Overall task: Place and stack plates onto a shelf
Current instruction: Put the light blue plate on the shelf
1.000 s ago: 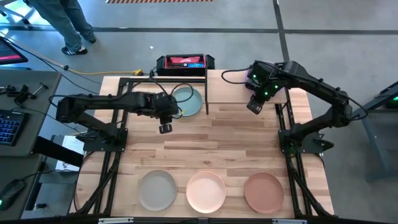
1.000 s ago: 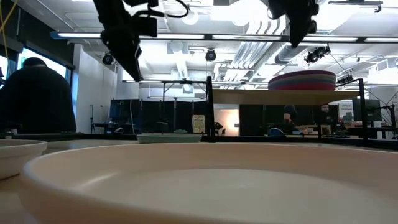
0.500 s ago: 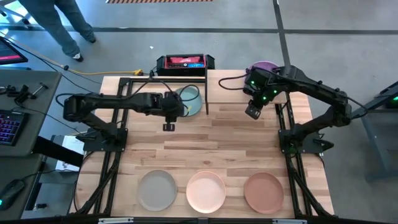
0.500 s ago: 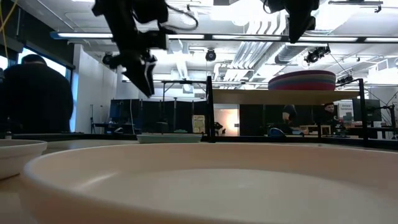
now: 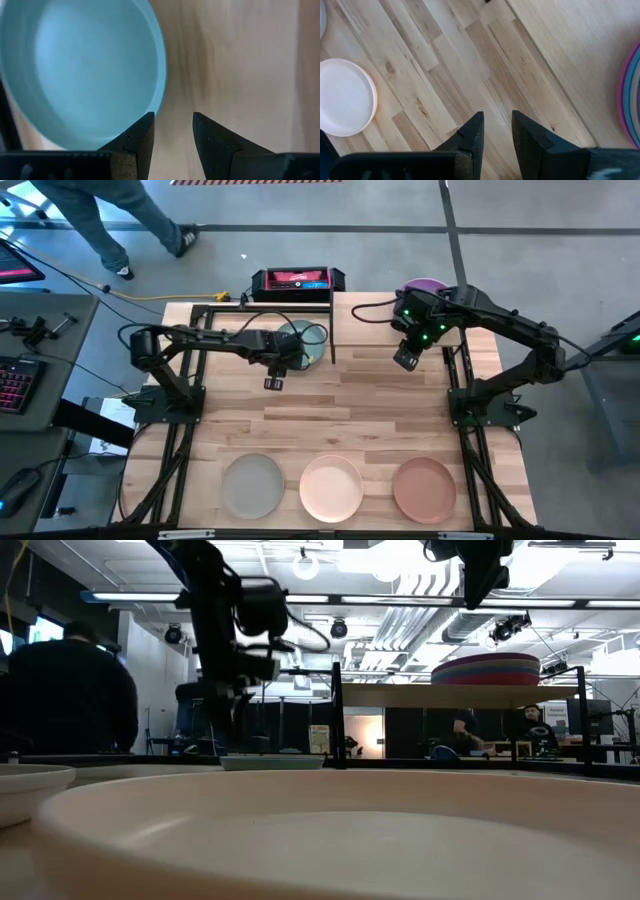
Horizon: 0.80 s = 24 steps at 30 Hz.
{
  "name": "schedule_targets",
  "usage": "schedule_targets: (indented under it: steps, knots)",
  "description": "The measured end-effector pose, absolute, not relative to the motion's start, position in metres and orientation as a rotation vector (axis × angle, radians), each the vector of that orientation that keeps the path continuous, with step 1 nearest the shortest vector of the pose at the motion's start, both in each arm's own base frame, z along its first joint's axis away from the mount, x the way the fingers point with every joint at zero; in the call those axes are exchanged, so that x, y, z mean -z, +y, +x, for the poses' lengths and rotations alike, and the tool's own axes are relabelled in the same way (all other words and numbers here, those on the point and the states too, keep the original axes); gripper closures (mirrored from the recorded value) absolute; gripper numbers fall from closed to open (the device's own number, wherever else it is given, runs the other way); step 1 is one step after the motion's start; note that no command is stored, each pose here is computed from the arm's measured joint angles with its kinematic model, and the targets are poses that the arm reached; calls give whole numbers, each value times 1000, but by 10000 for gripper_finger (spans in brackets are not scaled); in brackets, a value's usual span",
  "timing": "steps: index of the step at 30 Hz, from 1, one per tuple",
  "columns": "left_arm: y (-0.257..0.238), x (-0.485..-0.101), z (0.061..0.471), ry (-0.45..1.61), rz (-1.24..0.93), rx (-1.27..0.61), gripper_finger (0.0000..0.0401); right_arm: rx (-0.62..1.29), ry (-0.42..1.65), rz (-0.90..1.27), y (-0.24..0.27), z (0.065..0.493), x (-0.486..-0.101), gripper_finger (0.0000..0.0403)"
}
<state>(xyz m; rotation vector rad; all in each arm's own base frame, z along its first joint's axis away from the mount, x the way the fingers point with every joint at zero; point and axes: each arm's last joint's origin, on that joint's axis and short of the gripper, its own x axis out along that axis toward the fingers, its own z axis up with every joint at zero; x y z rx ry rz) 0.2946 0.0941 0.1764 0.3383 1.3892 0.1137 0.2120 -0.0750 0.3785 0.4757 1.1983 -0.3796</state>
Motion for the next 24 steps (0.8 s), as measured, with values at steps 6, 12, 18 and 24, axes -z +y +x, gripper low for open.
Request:
schedule_targets:
  steps: [6, 12, 18, 24]
  knots:
    - [106, -160, 296, 1436, 315, -118, 277, 380, 1198, 476, -75, 212, -378, 324]
    - [115, -157, 298, 1409, 304, -150, 277, 380, 1198, 476, -75, 212, -378, 324]
    - [118, -157, 297, 1407, 341, -101, 277, 380, 1195, 475, -75, 212, -378, 324]
    - [118, -153, 299, 1404, 340, -65, 277, 380, 1194, 475, -75, 212, -379, 324]
